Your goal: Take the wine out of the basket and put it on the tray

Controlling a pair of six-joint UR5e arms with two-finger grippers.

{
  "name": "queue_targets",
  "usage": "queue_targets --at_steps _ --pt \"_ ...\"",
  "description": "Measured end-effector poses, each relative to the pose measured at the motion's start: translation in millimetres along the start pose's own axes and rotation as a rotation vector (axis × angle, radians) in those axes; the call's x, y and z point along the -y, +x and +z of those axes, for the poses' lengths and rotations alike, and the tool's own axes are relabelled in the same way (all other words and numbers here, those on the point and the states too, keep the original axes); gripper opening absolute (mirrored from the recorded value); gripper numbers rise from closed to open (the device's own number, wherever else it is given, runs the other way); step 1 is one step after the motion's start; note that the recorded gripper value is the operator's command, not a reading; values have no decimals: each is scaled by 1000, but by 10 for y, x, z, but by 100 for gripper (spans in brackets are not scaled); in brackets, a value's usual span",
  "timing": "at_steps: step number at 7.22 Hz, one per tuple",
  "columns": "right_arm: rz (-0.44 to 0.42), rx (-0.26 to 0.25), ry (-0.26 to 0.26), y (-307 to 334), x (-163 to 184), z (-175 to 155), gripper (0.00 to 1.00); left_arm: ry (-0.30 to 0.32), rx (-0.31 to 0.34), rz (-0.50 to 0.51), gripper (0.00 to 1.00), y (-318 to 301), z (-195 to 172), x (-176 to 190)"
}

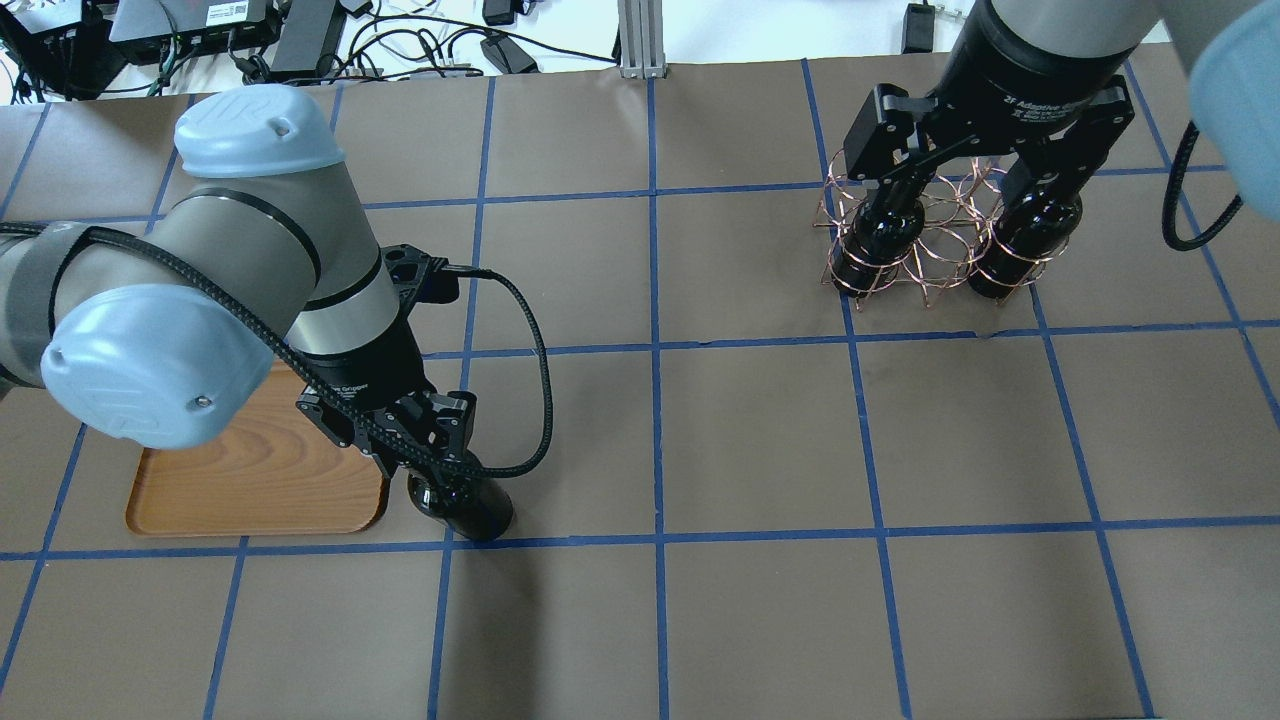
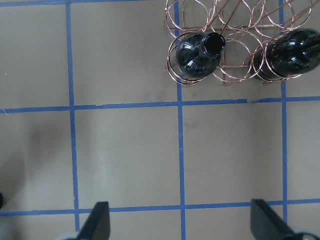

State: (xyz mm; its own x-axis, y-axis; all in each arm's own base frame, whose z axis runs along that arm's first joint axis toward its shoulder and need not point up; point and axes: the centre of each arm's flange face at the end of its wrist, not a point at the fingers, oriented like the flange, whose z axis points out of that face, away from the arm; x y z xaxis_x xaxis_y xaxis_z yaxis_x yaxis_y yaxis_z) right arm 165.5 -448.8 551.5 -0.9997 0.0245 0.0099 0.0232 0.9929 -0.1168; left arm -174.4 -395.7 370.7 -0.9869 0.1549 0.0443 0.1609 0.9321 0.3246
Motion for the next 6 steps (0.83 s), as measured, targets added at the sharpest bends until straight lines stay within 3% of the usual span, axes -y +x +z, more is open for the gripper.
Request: queue_targets --at_steps 1,2,6 --pt "-1 2 -13 -5 -14 10 100 -14 -1 -2 17 1 8 -15" --pt "-1 4 -30 -9 -29 19 100 -24 -1 -5 0 1 13 -25" --pt "56 19 -77 -20 -29 -9 100 -19 -4 0 0 3 -27 -23"
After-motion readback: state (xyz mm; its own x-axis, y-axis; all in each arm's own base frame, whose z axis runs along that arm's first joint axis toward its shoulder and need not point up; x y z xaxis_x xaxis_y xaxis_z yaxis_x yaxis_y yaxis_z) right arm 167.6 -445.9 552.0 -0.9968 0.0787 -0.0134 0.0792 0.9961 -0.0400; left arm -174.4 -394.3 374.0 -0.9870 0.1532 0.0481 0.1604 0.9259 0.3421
